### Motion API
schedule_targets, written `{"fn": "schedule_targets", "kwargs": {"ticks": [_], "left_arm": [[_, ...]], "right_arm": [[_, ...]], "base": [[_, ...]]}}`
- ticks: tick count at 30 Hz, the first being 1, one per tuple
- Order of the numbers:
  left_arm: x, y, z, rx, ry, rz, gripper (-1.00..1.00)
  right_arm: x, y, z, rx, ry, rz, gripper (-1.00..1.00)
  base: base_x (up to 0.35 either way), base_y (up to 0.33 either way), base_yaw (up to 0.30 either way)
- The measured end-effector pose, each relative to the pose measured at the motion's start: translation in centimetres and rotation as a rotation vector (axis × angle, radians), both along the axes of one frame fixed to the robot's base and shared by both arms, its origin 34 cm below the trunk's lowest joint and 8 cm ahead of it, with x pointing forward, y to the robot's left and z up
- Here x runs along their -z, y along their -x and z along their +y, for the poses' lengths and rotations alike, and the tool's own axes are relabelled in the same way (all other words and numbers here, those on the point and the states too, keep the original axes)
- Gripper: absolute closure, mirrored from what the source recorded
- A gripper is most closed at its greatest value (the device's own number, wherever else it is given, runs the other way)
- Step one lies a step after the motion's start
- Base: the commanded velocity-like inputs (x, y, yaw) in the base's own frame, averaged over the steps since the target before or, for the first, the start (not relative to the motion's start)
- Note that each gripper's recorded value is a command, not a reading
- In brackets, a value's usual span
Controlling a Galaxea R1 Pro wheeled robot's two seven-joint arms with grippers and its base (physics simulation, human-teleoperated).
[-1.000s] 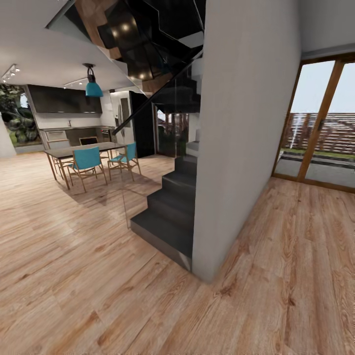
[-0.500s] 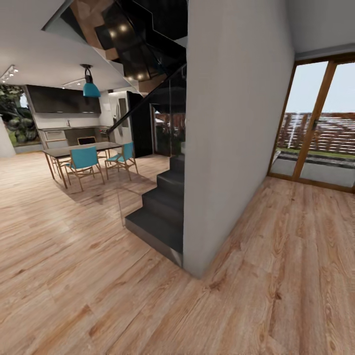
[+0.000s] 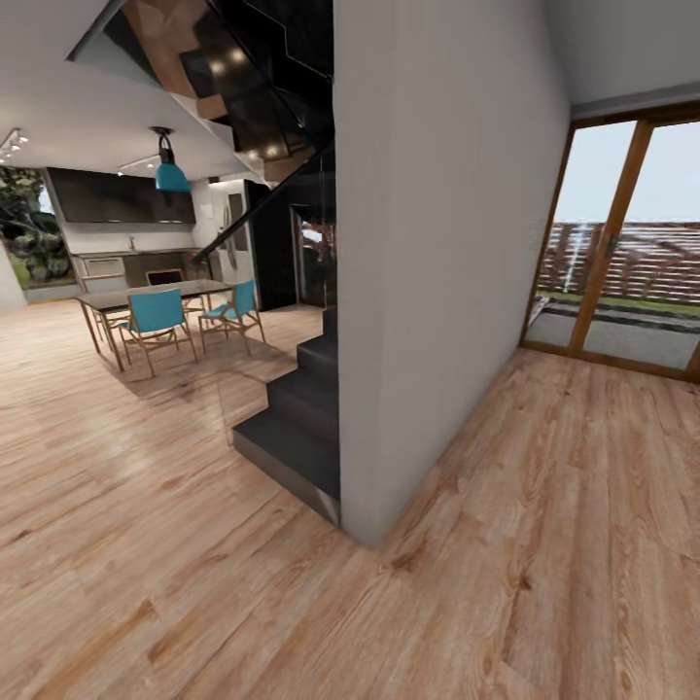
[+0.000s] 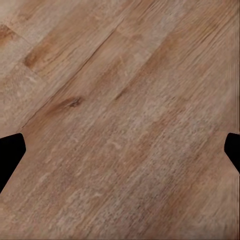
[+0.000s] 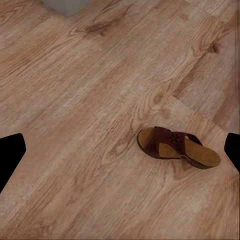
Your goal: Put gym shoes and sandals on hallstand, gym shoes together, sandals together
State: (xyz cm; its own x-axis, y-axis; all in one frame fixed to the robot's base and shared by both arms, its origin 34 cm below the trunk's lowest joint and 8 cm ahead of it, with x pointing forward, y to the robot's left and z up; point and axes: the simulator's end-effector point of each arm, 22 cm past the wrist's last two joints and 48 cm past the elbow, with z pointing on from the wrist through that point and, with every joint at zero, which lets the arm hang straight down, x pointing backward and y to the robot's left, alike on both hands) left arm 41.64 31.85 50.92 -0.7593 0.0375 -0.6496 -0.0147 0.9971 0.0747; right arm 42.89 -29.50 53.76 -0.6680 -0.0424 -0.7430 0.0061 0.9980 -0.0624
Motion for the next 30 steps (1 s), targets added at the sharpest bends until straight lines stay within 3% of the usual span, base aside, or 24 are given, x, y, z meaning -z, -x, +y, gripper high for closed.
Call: {"fn": "schedule_targets", "kwargs": {"ticks": [22,30], "left_arm": [[-0.05,-0.15,-0.01,0.0,0.0,-0.002,-1.0],[-0.04,-0.16,-0.02,-0.001,0.0,-0.002,-1.0]], "right_arm": [[-0.12,-0.17,-0.06,0.002,0.0,-0.004,-1.0],[-0.23,-0.31,-0.1,0.004,0.0,-0.008,-1.0]], "base": [[0.0,-0.273,-0.003],[0.0,-0.273,-0.192]]}}
